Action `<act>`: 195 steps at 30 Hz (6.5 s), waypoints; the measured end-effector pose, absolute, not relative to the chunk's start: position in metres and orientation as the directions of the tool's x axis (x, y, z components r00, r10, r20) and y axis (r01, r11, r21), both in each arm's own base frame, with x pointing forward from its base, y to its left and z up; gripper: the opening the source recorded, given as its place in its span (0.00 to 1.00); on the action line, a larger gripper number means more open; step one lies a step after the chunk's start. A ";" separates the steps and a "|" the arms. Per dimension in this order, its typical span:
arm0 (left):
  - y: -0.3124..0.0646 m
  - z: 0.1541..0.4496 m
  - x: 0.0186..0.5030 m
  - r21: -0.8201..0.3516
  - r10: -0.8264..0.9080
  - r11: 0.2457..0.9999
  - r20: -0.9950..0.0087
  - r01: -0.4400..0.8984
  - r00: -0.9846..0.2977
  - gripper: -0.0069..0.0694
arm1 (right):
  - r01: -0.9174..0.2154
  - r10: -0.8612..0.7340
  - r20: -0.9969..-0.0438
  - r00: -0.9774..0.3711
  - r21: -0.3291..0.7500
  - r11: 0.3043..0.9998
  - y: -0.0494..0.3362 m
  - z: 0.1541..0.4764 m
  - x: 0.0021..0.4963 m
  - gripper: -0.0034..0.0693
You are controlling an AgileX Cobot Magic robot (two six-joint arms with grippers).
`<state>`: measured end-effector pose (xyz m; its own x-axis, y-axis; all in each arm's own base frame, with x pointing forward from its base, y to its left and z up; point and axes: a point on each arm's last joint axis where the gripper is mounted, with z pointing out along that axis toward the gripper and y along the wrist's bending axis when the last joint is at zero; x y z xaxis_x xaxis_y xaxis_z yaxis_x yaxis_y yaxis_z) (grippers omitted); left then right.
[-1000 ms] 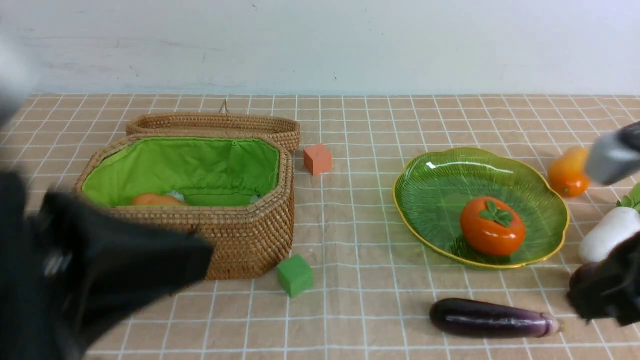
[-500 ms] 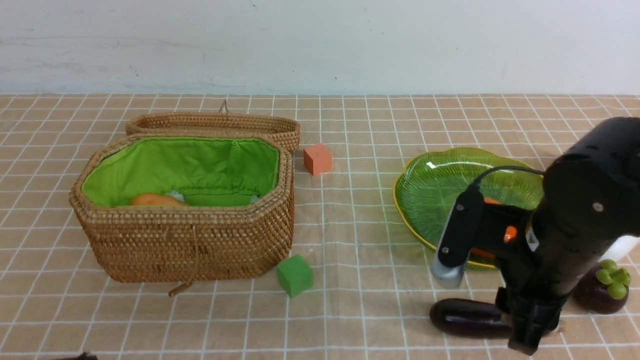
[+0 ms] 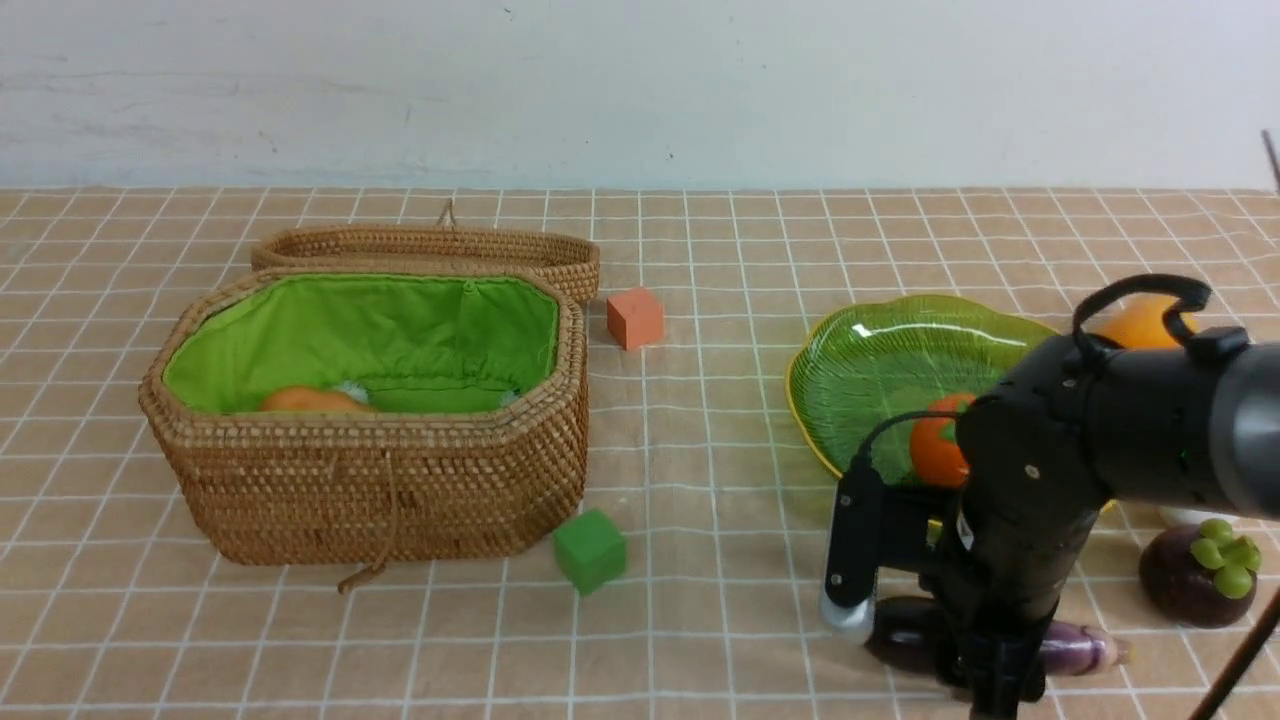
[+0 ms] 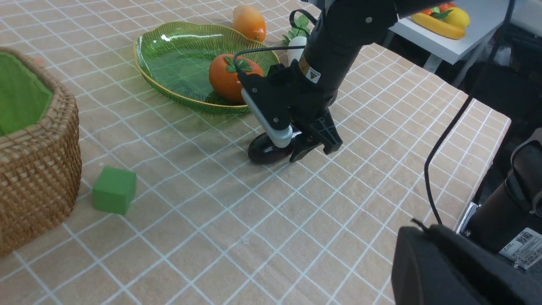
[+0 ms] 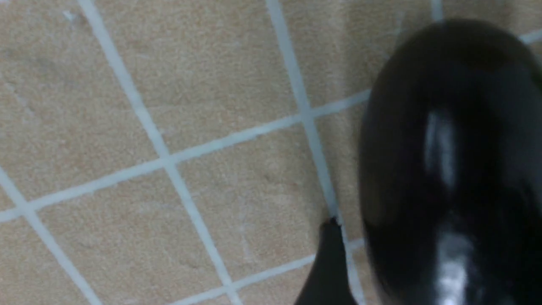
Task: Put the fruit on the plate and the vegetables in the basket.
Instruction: Grab an eggplant with your right arm and place it in the basket on the left, then use the right arm to grab a mangosteen and put it into the right plate, then take a daikon with your right arm and place it on the basket on the left.
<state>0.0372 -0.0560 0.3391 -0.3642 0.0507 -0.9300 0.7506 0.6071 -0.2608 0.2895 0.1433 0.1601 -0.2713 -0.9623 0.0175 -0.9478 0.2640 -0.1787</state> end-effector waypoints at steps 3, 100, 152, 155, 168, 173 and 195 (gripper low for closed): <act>-0.056 0.339 0.037 -0.261 0.052 0.607 -0.930 0.750 -0.365 0.07 | -0.952 -0.965 0.024 -0.262 -0.171 0.255 0.144 0.159 0.291 0.71; -0.052 0.351 0.045 -0.048 0.076 0.652 -0.989 0.757 -0.128 0.09 | 0.180 0.199 -0.231 -0.952 0.101 0.978 -0.011 0.202 0.300 0.80; -0.063 0.350 0.055 -0.038 0.098 0.663 -0.986 0.748 -0.137 0.10 | 0.496 0.535 -0.294 -0.792 0.200 0.845 -0.090 0.164 0.392 0.74; -0.062 0.349 0.055 -0.086 0.074 0.670 -0.981 0.738 -0.181 0.11 | 0.459 0.493 -0.273 -0.826 0.182 0.870 -0.089 0.168 0.389 0.68; -0.046 0.337 0.066 -0.167 0.033 0.827 -0.939 0.537 -0.343 0.11 | -0.337 -0.107 -0.660 -0.744 0.232 0.913 0.076 0.364 0.347 0.68; -0.041 0.337 0.069 -0.200 -0.022 0.861 -0.933 0.467 -0.359 0.11 | -0.826 -0.392 -0.871 -0.296 0.027 0.563 0.222 0.393 0.332 0.68; -0.047 0.346 0.069 -0.150 -0.011 0.824 -0.969 0.547 -0.249 0.11 | -0.802 -0.527 -0.746 -0.407 0.016 0.597 0.257 0.381 0.340 0.79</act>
